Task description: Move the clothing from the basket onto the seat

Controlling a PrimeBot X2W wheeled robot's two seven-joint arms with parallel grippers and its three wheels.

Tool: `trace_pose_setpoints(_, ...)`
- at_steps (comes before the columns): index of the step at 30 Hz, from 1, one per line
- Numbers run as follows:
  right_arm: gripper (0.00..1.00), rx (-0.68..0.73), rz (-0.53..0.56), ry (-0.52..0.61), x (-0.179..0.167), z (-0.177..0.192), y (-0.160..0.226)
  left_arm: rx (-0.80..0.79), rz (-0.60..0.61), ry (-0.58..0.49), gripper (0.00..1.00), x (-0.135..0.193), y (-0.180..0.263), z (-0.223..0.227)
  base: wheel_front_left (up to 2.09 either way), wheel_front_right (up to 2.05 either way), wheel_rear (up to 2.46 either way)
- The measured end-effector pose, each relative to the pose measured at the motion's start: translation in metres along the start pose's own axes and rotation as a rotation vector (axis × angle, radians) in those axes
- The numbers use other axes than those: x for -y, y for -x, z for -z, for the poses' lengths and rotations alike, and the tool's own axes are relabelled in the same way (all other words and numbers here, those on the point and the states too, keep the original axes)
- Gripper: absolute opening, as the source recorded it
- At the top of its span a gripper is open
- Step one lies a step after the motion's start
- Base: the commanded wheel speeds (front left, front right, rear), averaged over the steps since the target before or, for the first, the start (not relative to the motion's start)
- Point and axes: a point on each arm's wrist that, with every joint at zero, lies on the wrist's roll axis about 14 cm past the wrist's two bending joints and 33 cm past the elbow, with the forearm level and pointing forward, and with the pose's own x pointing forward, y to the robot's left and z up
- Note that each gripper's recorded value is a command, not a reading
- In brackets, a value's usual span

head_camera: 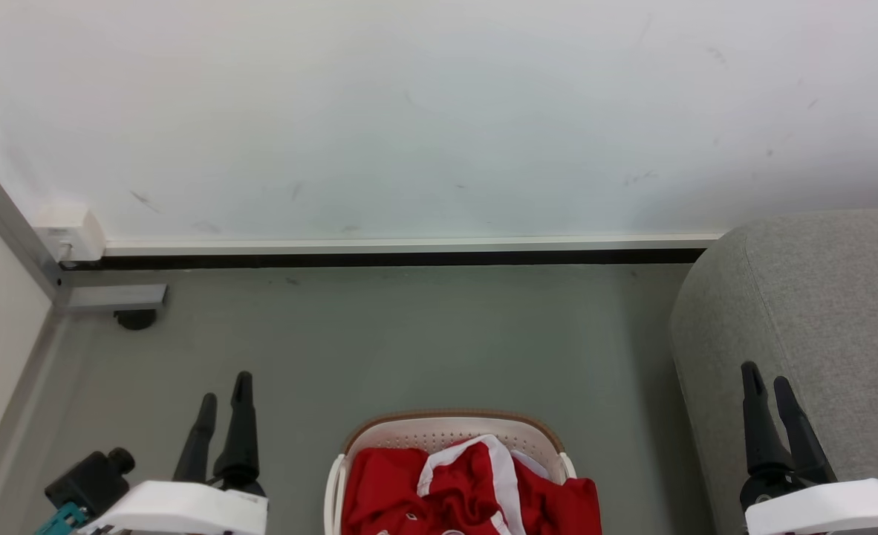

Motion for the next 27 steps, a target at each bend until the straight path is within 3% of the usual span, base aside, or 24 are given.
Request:
trace_pose_setpoints(10, 1.0, -0.023, 0.004, 0.188, 0.005, 0.008, 0.002, -0.008, 0.01, -0.178, 1.0, 0.004, 0.0, 0.007, 0.0, 0.0, 0.0)
trace_pose_setpoints(27, 1.0, -0.01, -0.015, 0.357, 0.003, 0.008, 0.001, -0.003, 0.051, -0.322, 1.0, 0.011, 0.0, 0.014, 0.0, 0.0, 0.0)
